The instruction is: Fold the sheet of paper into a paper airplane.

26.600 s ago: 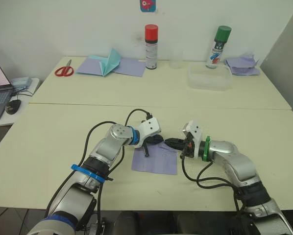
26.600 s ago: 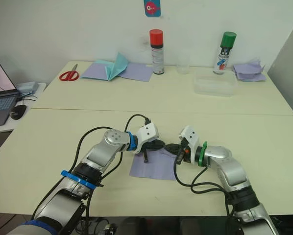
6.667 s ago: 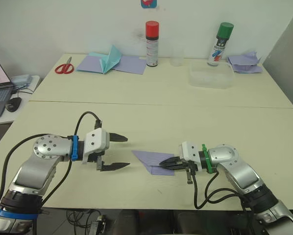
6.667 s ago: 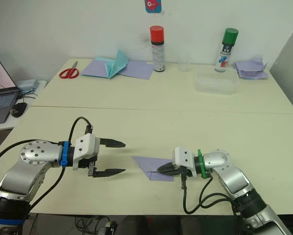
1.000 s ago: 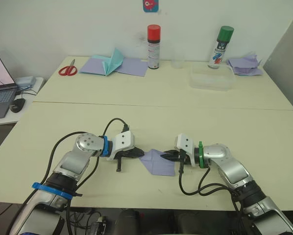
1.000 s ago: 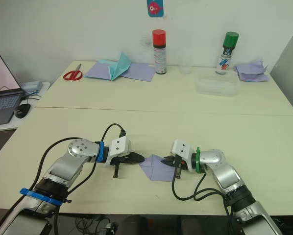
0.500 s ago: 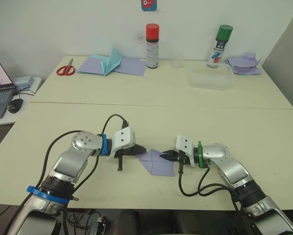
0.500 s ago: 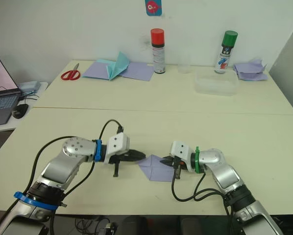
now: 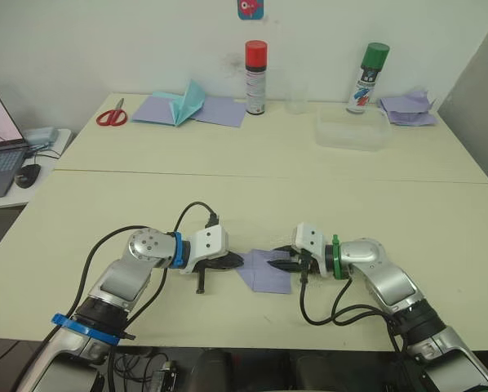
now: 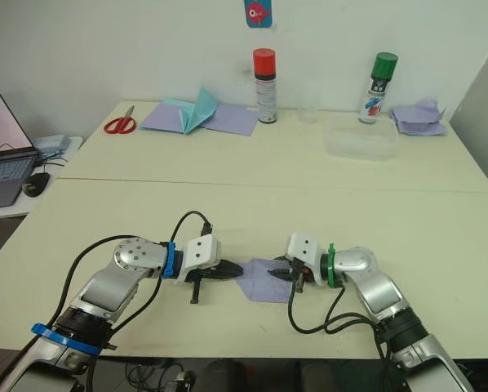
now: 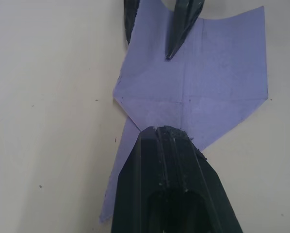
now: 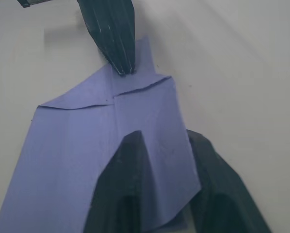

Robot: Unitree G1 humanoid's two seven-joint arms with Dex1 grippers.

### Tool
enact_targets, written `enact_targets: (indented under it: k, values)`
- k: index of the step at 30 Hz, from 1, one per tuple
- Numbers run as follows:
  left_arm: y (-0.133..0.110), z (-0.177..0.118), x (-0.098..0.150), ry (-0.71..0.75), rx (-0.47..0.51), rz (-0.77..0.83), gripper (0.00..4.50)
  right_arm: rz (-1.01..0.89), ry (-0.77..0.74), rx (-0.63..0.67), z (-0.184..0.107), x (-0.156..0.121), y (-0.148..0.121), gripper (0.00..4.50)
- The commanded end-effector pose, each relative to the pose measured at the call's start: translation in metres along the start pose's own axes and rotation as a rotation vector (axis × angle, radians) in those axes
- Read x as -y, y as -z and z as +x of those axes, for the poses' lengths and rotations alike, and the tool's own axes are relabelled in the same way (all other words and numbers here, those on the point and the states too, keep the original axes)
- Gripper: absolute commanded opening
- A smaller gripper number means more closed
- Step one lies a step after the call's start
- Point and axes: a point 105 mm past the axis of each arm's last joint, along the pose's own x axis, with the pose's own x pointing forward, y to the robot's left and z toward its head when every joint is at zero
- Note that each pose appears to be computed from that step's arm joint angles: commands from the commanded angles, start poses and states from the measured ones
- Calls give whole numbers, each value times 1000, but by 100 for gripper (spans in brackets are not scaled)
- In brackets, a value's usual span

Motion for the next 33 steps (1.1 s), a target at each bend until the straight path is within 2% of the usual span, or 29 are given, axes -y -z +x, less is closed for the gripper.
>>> enact_targets:
  k: [1,3,6,9,15,23,33]
  values:
    - [20,7,9,24,-70,-50,0,-104,-14,179,-11,2,-46,274]
    - [20,8,9,25,-69,-52,0,-123,-54,217,-10,-5,-56,346]
    - [20,8,9,26,-68,-53,0,-146,-105,210,1,-15,-57,336]
    - [20,8,8,25,-68,-52,0,-137,-99,143,15,-16,-43,241]
    - [20,6,5,21,-77,-48,0,-124,-89,-23,29,-13,-9,6]
    - [23,6,5,18,-90,-42,0,-79,-78,-175,8,-8,22,3]
    - [25,7,5,26,-94,-43,0,46,-63,-316,-49,-11,49,3]
